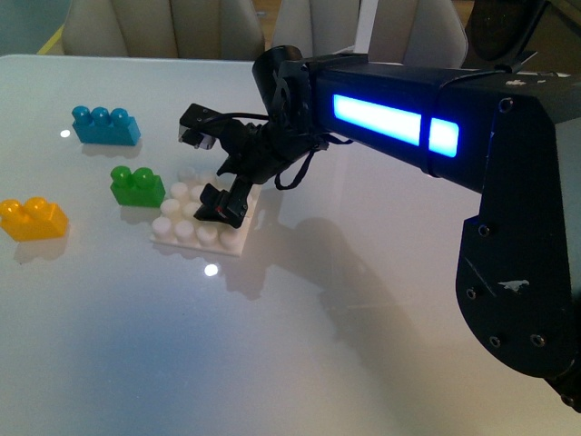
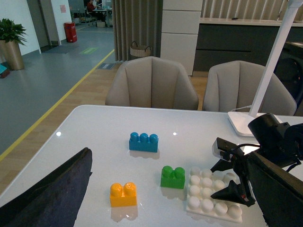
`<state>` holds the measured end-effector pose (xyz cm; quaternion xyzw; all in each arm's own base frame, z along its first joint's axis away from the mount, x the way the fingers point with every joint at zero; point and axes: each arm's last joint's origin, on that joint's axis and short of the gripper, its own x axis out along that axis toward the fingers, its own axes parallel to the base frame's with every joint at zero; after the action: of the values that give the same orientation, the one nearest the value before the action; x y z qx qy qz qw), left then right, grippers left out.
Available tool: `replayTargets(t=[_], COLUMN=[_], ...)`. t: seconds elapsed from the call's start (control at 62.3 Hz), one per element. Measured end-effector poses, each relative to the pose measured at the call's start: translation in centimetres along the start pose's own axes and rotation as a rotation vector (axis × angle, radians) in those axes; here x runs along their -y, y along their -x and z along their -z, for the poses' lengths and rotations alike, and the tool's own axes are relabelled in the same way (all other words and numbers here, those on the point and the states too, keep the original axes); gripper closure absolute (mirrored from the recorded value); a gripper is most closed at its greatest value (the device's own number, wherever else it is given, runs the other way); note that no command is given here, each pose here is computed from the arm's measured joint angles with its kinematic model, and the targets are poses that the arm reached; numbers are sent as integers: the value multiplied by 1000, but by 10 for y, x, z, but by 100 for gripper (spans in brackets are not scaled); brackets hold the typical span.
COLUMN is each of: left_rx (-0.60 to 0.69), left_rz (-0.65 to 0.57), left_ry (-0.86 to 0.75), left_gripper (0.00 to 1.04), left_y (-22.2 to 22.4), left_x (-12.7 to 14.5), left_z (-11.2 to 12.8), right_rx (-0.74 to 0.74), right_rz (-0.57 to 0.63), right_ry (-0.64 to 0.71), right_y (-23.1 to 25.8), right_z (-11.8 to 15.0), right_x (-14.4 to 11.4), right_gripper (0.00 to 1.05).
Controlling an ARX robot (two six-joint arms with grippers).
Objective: Insert yellow block into base center
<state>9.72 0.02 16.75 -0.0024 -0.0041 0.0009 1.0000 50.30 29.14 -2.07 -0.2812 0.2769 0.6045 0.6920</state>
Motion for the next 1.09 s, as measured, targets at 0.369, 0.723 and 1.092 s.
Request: replayTargets(t=[0.369, 0.723, 1.092], left_rx=[0, 0, 0], left_rz=[0, 0, 0], left_ry=[0, 0, 0], left_gripper=[7, 7, 7], left_y=[0, 0, 0], left_x=[0, 0, 0], left_z=[0, 0, 0], right_rx=[-20, -3, 59], right_rz=[-63, -37, 14], right_ry=[51, 86, 117], right_y=[-2, -3, -4], right_z=[-2, -5, -15], right_x=[-9, -7, -3], right_gripper=[8, 8, 8])
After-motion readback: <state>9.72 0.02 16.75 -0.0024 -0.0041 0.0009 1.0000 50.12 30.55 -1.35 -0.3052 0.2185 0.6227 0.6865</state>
